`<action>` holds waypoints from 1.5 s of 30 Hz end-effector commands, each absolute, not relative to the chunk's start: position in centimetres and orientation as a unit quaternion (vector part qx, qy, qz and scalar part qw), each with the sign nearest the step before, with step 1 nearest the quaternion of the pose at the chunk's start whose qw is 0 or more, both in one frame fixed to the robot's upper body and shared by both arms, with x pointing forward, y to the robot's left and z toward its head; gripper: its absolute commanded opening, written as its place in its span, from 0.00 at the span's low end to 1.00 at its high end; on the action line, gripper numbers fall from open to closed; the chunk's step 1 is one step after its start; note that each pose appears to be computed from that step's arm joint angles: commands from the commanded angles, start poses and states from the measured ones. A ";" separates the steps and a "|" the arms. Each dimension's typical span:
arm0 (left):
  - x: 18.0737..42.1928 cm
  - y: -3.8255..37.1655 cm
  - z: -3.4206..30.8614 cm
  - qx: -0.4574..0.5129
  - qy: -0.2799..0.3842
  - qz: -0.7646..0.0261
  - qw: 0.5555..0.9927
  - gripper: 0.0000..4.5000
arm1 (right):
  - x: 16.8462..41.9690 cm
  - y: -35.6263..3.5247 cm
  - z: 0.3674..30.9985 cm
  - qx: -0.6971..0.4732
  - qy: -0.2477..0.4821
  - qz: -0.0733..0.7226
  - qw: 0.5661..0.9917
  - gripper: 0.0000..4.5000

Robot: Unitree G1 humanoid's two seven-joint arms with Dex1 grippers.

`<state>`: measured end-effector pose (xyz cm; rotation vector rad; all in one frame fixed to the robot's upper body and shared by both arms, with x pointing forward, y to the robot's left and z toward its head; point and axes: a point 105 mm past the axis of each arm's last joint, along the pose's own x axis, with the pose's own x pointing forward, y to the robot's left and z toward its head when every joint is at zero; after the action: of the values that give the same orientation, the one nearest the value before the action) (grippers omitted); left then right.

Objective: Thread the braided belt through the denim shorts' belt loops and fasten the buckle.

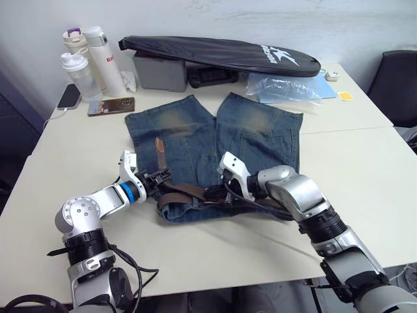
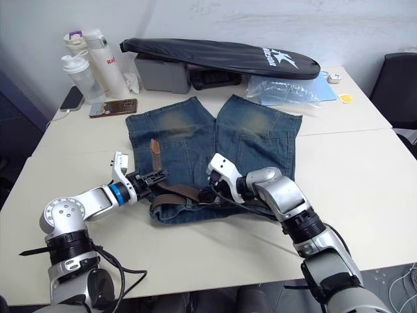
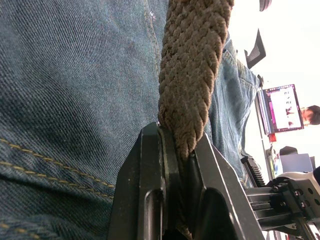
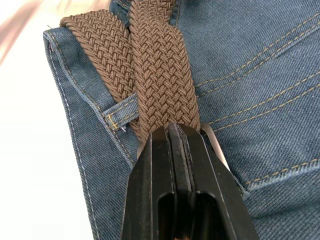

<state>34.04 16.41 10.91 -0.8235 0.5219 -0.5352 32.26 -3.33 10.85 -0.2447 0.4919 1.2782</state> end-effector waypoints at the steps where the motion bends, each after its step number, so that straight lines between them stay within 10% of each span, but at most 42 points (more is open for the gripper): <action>1: 34.2 16.2 12.2 -0.389 0.224 -0.270 0.852 0.00 | 32.2 -4.2 9.7 -0.124 0.254 0.575 0.768 0.01; 45: 33.0 15.2 11.8 -0.397 0.217 -0.271 0.849 0.00 | 31.2 -6.2 3.7 -0.226 0.394 0.541 0.708 0.01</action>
<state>33.19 15.17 10.37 -0.8487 0.5163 -0.5446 32.36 -3.32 10.00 -0.4448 0.5970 1.2875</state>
